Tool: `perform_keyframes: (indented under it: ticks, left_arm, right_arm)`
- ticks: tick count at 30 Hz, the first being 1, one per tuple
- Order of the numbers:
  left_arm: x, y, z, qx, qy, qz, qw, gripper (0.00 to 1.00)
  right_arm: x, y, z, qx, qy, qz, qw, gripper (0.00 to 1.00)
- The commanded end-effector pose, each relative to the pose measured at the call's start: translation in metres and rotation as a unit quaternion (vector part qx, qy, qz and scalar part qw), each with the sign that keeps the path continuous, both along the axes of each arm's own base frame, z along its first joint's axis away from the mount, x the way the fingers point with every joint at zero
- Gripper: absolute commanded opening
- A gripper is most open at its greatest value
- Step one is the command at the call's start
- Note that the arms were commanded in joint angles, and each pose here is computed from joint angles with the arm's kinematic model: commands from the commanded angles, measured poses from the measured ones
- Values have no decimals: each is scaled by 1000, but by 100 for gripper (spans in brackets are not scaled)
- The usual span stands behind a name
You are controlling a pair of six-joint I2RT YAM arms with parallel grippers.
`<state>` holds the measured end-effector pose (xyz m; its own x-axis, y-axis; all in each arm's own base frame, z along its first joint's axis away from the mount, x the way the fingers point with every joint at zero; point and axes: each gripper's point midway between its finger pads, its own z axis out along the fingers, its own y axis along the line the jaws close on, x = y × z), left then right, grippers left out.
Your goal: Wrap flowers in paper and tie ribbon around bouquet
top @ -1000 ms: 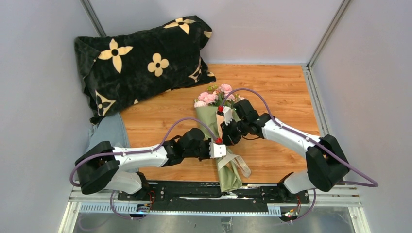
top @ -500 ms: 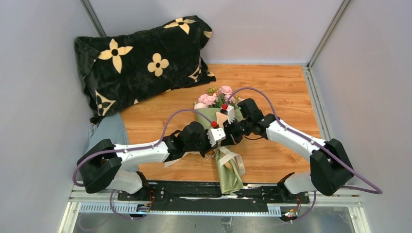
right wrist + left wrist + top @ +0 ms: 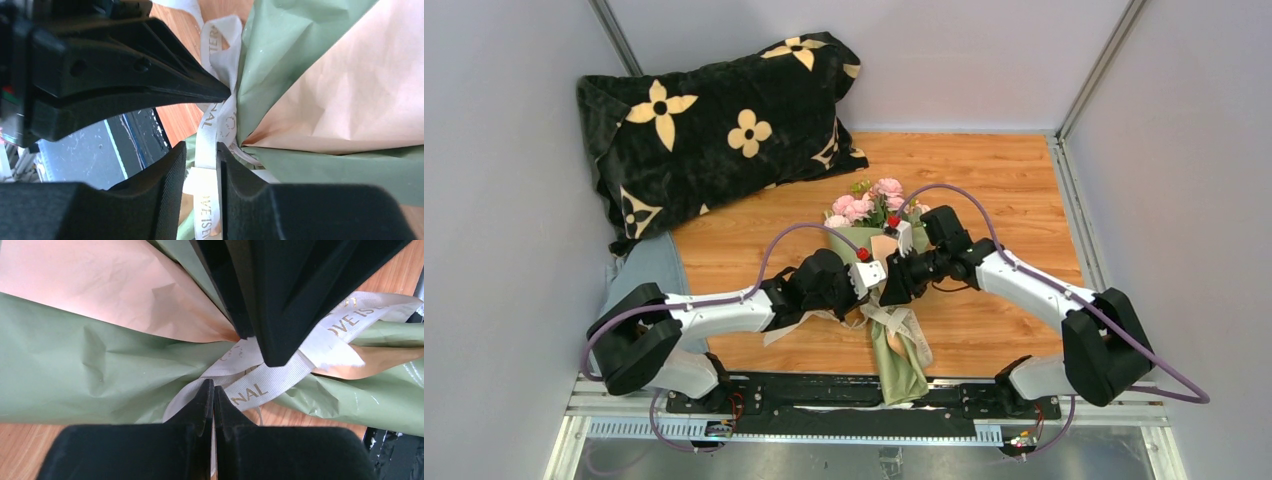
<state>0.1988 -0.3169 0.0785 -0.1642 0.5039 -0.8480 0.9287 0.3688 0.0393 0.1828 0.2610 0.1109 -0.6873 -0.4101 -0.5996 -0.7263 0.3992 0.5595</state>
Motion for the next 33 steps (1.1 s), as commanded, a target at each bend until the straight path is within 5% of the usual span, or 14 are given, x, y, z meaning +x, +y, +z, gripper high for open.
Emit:
perform_keyframes:
  ticks: [1,5,8,15,21,33]
  left_arm:
    - [3,-3,-4,-1,-10,-12,1000,0]
    - [-3,-7,2,-11,-14,-41,999,0]
    - [-36,-17,22,-44,-38,-165,985,0]
    - [-47,-17,26,-34,-62,-230,971,33]
    - [-56,-21,7,-10,-74,-269,960,52]
    - [-36,-23,3,18,-113,-230,966,52]
  right_arm:
    - [20,-10,13,-1,-22,-19,1000,35]
    - [35,-20,12,-16,-30,-54,998,35]
    - [29,-17,-1,-17,1,-44,999,25]
    - [13,-5,-5,0,30,-23,999,34]
    - [6,-3,-15,-3,43,-29,999,36]
    - [0,1,-24,0,57,-21,998,37]
